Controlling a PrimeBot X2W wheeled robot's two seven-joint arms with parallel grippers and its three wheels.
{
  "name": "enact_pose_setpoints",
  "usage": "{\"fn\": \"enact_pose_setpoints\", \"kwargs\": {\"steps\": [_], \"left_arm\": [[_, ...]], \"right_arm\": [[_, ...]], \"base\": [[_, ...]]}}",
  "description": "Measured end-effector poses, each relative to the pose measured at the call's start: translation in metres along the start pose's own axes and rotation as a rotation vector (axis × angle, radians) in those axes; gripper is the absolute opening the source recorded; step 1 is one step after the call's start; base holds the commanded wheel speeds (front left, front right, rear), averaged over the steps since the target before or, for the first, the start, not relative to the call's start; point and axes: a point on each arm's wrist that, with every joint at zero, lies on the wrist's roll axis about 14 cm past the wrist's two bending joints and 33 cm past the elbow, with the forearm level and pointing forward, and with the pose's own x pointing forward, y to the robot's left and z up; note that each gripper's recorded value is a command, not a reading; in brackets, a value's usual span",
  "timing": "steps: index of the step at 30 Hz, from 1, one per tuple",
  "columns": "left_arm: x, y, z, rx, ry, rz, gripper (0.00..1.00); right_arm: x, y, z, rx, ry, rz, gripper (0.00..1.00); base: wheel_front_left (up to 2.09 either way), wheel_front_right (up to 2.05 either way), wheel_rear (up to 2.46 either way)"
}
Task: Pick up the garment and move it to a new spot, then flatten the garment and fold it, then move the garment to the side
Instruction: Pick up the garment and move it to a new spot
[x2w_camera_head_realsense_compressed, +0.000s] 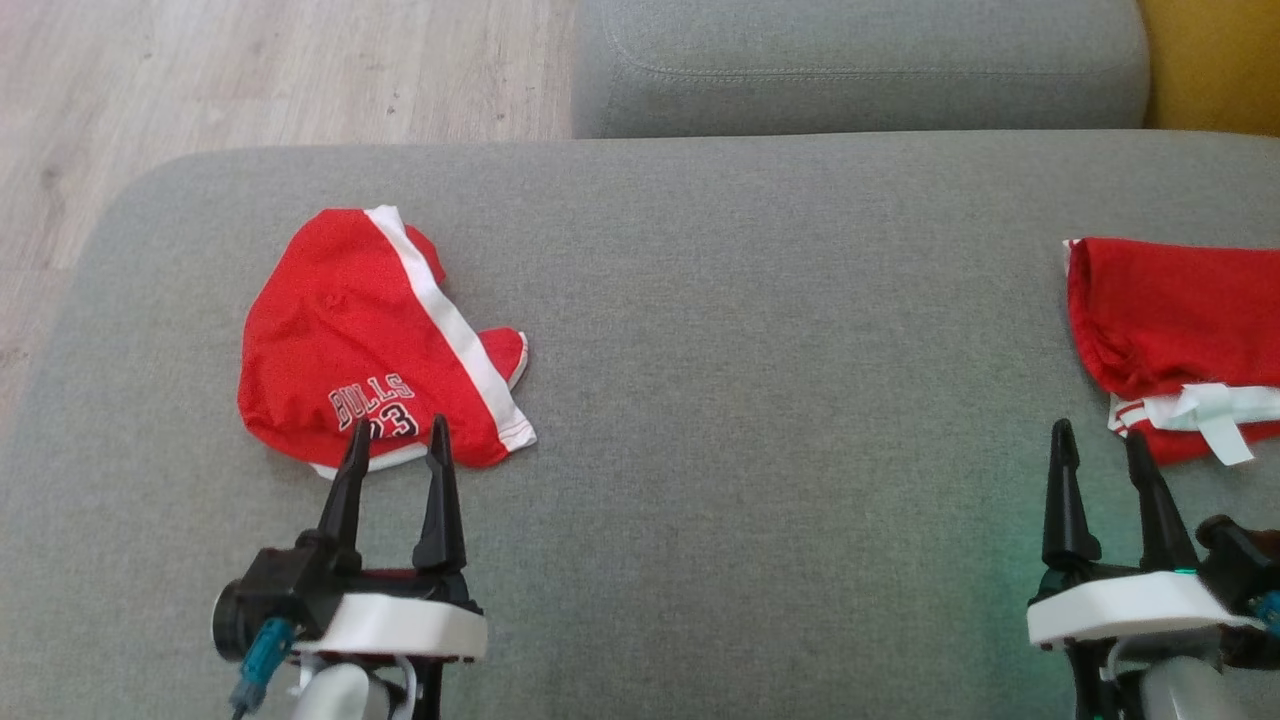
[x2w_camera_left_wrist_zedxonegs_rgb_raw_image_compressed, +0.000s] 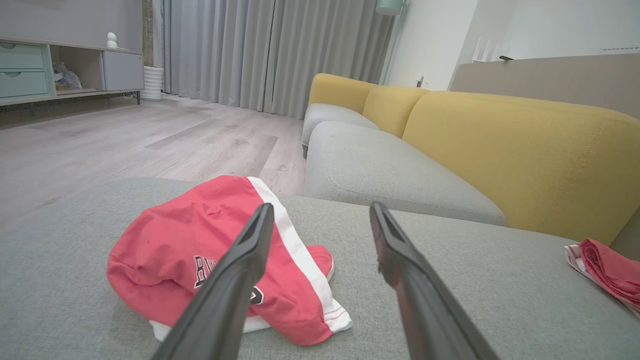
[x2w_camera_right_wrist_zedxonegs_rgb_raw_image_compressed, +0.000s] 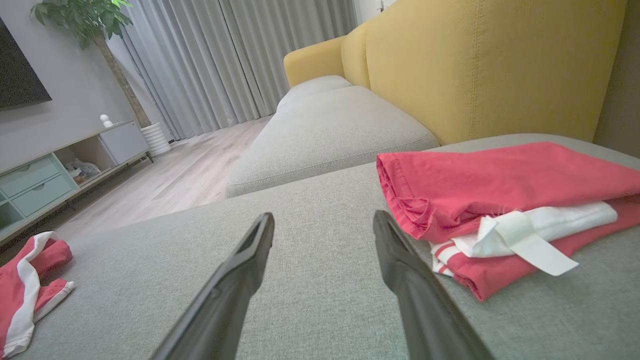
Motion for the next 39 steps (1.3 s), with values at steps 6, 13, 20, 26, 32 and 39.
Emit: {"fn": "enact_pose_setpoints", "kwargs": {"steps": [6, 13, 20, 26, 32, 39], "left_arm": [[-0.001, -0.001, 0.002, 0.000, -0.007, -0.004, 1.00], [-0.002, 0.001, 0.004, 0.002, -0.011, 0.003, 1.00], [-0.006, 0.008, 0.005, 0.005, -0.015, 0.024, 1.00], [-0.015, 0.024, 0.010, 0.010, -0.028, 0.078, 1.00], [-0.030, 0.048, 0.019, 0.024, -0.054, 0.158, 1.00], [-0.047, 0.070, 0.029, 0.035, -0.084, 0.232, 1.00]], "right_arm": [[0.000, 0.000, 0.007, -0.001, -0.021, 0.001, 1.00], [0.002, 0.002, 0.009, -0.001, -0.027, 0.008, 1.00], [0.007, 0.012, 0.006, -0.001, -0.018, 0.037, 1.00], [0.015, 0.038, -0.001, 0.001, 0.002, 0.112, 1.00], [0.020, 0.079, -0.010, 0.012, 0.029, 0.232, 1.00], [0.017, 0.128, -0.020, 0.025, 0.064, 0.373, 1.00]], "base": [[0.00, 0.00, 0.00], [0.00, 0.00, 0.00], [0.00, 0.00, 0.00], [0.00, 0.00, 0.00], [0.00, 0.00, 0.00], [0.00, 0.00, 0.00]]}}
